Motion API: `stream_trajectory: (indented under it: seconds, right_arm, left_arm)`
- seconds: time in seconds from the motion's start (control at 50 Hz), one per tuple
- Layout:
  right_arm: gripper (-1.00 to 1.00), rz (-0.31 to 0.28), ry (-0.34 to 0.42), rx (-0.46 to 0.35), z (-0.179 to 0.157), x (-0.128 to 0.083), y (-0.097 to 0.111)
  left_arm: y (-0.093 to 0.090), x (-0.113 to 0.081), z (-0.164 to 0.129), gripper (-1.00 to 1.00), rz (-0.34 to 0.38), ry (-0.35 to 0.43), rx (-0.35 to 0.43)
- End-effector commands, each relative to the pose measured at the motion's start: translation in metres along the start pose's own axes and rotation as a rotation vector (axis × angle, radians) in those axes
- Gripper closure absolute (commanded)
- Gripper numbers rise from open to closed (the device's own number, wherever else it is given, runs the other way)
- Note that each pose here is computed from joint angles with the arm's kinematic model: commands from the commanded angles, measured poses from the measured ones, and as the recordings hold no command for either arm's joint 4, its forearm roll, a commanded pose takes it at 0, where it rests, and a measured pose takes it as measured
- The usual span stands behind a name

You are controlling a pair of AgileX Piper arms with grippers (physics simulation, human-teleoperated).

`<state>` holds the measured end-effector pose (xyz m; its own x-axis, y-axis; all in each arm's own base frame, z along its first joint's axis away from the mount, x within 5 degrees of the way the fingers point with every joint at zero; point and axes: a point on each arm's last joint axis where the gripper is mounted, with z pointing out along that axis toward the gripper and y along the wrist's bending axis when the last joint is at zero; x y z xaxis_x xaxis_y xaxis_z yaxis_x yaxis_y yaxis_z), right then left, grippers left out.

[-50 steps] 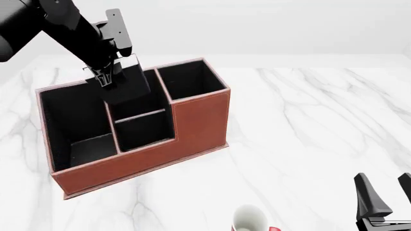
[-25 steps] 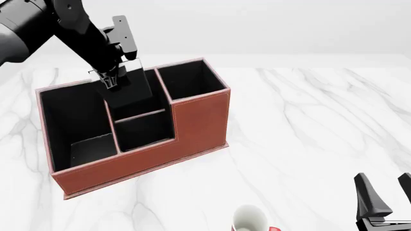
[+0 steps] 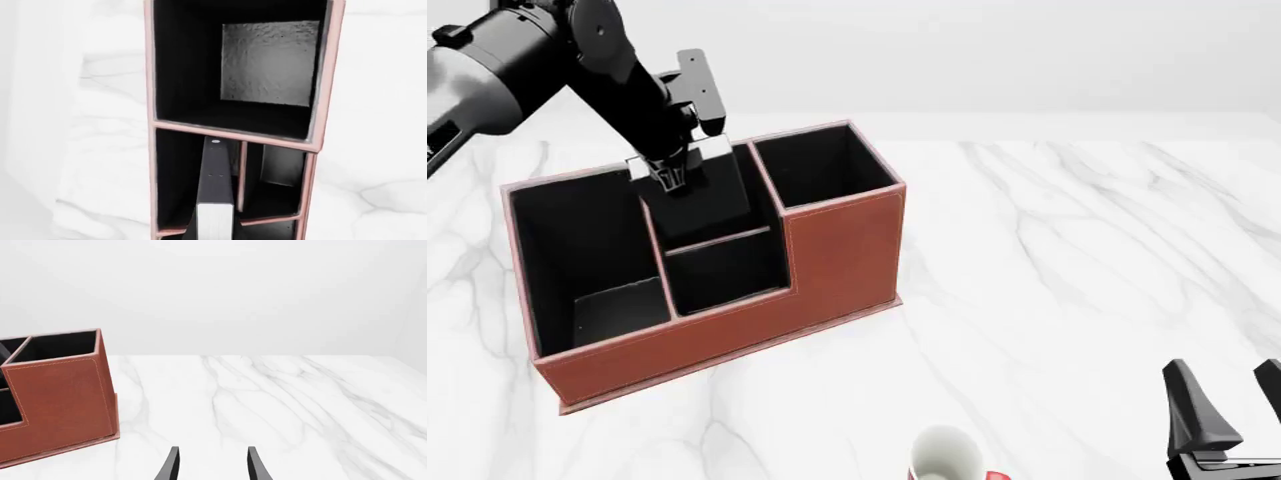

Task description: Pick up the book and place it in the front compartment of the caddy.

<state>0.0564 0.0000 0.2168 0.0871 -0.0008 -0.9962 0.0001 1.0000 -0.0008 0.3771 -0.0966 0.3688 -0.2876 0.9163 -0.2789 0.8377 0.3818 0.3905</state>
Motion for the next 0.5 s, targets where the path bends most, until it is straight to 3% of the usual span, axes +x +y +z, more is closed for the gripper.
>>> stream_trajectory:
  seconds: [0.02,0.5]
  right_arm:
    - [-1.00,0.000,0.000,0.000,0.000,0.000,0.000]
    - [-1.00,0.001,0.000,0.000,0.000,0.000,0.000]
  left_arm:
    - [0.002,-0.003,0.010,1.00,0.011,0.008,0.010]
    - [0.001,-0.007,0.040,1.00,-0.008,0.041,0.062]
